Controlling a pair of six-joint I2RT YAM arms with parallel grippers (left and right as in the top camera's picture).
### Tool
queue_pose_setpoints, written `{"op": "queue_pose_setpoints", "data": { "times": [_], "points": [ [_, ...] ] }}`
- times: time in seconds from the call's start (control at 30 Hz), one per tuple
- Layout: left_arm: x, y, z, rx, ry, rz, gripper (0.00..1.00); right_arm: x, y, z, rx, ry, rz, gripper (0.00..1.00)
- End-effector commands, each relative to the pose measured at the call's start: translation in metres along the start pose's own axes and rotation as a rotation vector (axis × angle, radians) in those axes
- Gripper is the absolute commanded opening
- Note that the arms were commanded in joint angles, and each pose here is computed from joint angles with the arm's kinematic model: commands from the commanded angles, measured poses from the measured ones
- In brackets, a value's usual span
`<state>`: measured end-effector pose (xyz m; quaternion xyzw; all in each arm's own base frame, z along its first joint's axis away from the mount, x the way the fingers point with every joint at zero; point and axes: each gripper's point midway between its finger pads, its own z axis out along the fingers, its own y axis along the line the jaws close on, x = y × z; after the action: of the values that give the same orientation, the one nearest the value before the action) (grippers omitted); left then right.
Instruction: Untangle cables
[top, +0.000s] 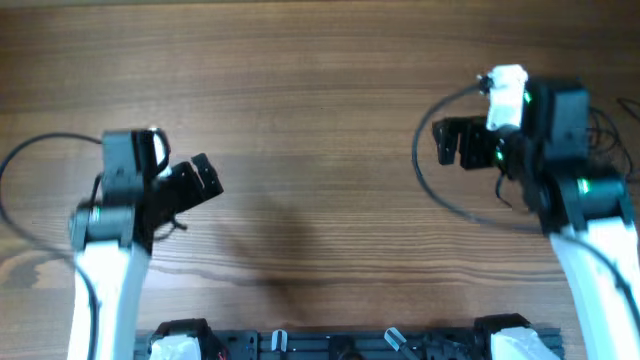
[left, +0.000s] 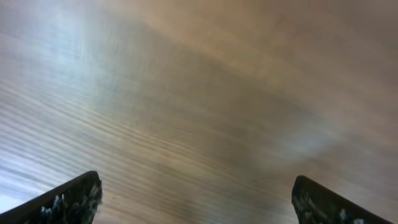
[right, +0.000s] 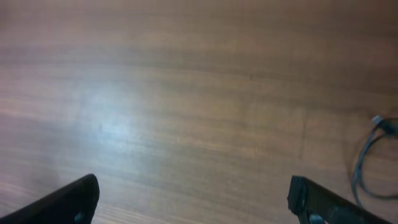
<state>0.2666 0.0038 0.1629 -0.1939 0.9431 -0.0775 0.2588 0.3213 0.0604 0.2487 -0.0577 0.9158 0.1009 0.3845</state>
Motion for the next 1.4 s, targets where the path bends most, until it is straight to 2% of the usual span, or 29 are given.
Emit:
{"op": "queue_pose_setpoints", "data": {
  "times": [0.0,0.17,0.33,0.57,1.0,1.17,1.37],
  "points": [
    [0.005,-0.01,-0.032,0.123,-0.193,0.083,1.0,0.014,-0.005,-0.016,0.037,-0.08,0.001,1.0],
    [-0.001,-0.017,-0.079,0.208,-0.437,0.104,1.0,0.016,-0.003,-0.037,0.039,-0.167,-0.012,1.0],
    [0.0,-0.018,-0.099,0.235,-0.512,0.11,1.0,0.016,-0.003,-0.037,0.039,-0.165,-0.012,1.0],
    [0.016,-0.011,-0.089,0.209,-0.433,0.1,1.0,0.023,-0.007,-0.016,0.042,-0.094,-0.002,1.0],
    [0.059,0.007,-0.07,0.143,-0.241,0.079,1.0,0.063,-0.019,0.055,0.055,0.17,0.034,1.0],
    [0.063,0.008,-0.069,0.137,-0.223,0.077,1.0,0.06,-0.019,0.05,0.054,0.153,0.028,1.0],
    [0.063,0.008,-0.069,0.137,-0.223,0.077,1.0,0.042,-0.015,0.022,0.059,0.044,0.014,1.0]
  ]
}}
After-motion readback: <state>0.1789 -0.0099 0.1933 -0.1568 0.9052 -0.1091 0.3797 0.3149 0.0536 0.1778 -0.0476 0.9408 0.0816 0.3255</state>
